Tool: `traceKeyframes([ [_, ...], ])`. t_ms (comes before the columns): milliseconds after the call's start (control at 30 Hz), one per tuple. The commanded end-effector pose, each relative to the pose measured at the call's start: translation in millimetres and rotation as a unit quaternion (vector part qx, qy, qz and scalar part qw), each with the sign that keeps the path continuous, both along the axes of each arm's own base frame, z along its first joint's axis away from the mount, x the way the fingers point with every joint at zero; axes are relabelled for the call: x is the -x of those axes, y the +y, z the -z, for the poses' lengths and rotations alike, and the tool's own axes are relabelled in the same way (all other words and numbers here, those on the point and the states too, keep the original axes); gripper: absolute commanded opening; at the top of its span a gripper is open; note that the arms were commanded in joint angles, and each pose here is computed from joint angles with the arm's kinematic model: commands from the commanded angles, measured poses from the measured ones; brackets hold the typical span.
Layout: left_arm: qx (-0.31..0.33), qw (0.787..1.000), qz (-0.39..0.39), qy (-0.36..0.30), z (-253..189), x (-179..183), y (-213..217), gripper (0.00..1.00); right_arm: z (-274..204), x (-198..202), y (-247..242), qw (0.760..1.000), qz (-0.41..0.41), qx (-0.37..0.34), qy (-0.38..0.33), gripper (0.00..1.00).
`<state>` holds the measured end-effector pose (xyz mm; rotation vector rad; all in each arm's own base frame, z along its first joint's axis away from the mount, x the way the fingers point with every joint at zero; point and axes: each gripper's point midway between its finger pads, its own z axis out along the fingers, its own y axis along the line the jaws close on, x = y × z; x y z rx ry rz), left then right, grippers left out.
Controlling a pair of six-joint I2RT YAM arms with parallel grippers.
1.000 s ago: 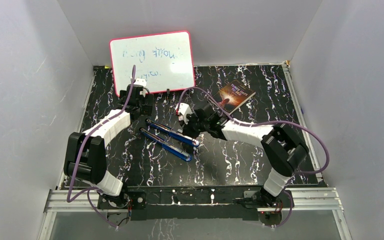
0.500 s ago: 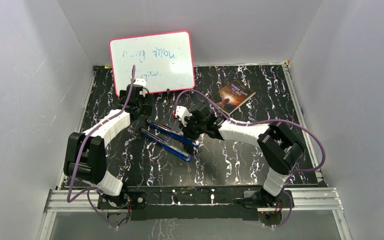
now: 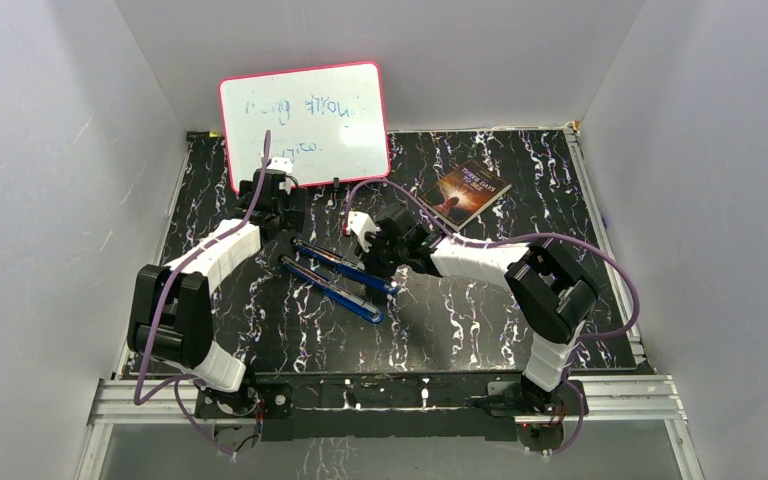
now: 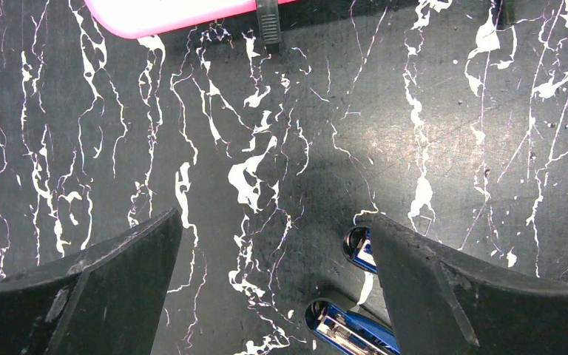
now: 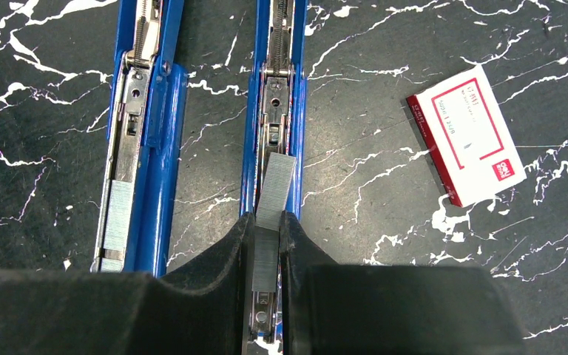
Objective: Load the staples into the stapler
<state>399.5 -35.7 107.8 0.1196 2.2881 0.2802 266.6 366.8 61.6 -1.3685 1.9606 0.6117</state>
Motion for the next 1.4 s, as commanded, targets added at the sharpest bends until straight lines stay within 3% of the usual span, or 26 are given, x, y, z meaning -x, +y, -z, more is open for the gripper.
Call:
traceKeyframes([
  [0,0.008,1.000,-0.004,-0.023,-15.6,1.1,2.9,0.98,-14.9,-5.3,11.9,1.000,-0.011,-0.016,-0.014,0.01],
  [833,0.009,1.000,-0.003,-0.024,-16.8,1.2,2.6,0.98,-50.8,-8.6,19.2,0.997,-0.009,-0.056,-0.050,0.00],
  [1367,0.008,1.000,-0.004,-0.023,-16.2,1.1,3.0,0.98,-34.0,-6.0,21.2,0.999,-0.018,-0.037,-0.032,0.00],
])
